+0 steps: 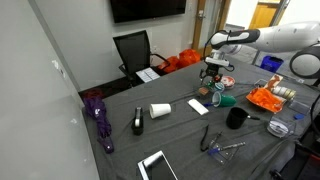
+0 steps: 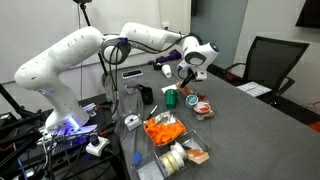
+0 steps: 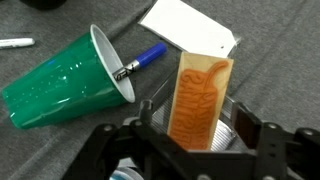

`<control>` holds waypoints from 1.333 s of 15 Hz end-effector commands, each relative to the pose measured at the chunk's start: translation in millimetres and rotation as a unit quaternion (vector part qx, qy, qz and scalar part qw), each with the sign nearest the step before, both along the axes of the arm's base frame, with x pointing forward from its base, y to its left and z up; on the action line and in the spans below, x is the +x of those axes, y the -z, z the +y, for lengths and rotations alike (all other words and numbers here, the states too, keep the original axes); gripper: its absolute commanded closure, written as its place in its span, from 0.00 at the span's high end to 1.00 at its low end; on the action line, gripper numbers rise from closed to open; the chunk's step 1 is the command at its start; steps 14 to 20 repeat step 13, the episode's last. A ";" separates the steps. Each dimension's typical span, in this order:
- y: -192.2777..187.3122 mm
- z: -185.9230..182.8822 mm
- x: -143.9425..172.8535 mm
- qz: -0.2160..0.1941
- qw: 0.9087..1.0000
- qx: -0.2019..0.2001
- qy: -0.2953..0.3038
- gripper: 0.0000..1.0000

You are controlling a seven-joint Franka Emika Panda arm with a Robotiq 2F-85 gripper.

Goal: Pick up the brown rectangular brick from the table, push over the white paper cup, put the brown rectangular brick in the first empty compartment of clear storage container on the right

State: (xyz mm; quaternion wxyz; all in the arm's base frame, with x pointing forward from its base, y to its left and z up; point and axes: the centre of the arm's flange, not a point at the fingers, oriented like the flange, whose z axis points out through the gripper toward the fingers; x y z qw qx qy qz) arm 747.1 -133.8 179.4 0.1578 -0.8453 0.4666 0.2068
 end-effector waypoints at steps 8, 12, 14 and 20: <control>-79.9 -20.2 -19.4 -0.056 0.997 -0.015 -0.044 1.00; -110.2 -21.9 -21.5 -0.078 0.996 -0.024 -0.040 1.00; -115.0 -22.0 -21.9 -0.081 0.996 -0.027 -0.040 1.00; -115.0 -22.0 -21.9 -0.081 0.996 -0.027 -0.040 1.00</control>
